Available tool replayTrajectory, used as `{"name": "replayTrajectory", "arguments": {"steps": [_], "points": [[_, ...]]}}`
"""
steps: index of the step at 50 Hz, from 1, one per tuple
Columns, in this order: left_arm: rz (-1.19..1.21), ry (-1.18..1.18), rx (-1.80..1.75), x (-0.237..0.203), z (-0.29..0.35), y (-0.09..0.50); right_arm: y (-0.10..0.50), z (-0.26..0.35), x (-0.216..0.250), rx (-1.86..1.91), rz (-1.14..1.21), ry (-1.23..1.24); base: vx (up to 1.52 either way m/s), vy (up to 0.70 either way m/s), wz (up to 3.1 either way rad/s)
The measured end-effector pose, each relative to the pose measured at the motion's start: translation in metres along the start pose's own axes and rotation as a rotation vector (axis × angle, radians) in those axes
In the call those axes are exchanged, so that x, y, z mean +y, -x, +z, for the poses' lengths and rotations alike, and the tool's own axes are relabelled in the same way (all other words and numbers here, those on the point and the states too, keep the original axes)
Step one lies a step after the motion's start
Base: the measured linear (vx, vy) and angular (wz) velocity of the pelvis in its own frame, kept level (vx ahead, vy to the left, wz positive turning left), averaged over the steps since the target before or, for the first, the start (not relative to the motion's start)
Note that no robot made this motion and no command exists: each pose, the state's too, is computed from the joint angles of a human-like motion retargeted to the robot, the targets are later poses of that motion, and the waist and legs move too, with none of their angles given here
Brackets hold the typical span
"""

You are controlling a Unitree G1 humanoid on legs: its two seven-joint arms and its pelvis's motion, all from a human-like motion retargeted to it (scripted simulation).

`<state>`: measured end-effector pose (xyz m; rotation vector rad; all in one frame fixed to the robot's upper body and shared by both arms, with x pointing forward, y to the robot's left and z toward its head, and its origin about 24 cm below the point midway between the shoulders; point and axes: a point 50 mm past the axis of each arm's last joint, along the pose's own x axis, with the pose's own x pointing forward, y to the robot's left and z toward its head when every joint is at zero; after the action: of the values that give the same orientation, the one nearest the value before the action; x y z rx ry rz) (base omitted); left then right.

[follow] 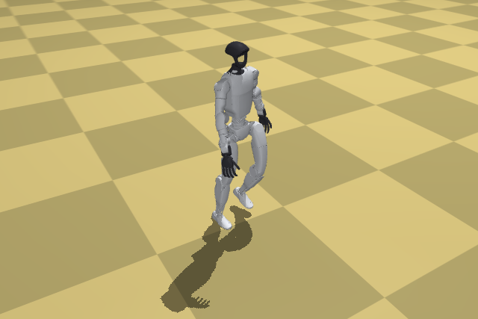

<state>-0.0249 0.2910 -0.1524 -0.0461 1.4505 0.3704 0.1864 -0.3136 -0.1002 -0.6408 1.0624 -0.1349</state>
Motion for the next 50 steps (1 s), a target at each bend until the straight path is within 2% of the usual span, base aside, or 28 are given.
{"name": "replayTrajectory", "arguments": {"steps": [12,20,25,30,39,45,50], "points": [[-0.068,0.140,-0.025,-0.027,0.008,-0.005,0.012,0.118,0.025,-0.363,0.089,0.159,0.32,0.01,0.53],[-0.209,0.174,-0.052,-0.035,0.012,-0.005,0.021,0.135,0.054,-0.430,0.248,0.390,0.35,0.08,0.11],[-0.247,0.160,-0.054,-0.031,0.018,-0.004,0.021,0.117,0.071,-0.385,0.361,0.471,0.40,0.17,0.10],[-0.227,0.071,-0.119,-0.025,0.039,-0.004,0.016,0.077,0.078,-0.298,0.407,0.412,0.47,0.16,1.26],[-0.125,-0.265,-0.413,-0.034,0.125,0.008,0.014,-0.024,0.082,-0.031,0.318,0.177,0.60,0.05,2.69],[-0.065,-0.290,-0.633,-0.054,0.184,0.030,0.022,-0.067,0.087,0.122,0.275,0.124,0.64,-0.02,2.84],[-0.008,-0.285,-0.690,-0.064,0.186,0.034,0.024,-0.081,0.080,0.147,0.216,0.122,0.63,-0.13,2.12]]}}
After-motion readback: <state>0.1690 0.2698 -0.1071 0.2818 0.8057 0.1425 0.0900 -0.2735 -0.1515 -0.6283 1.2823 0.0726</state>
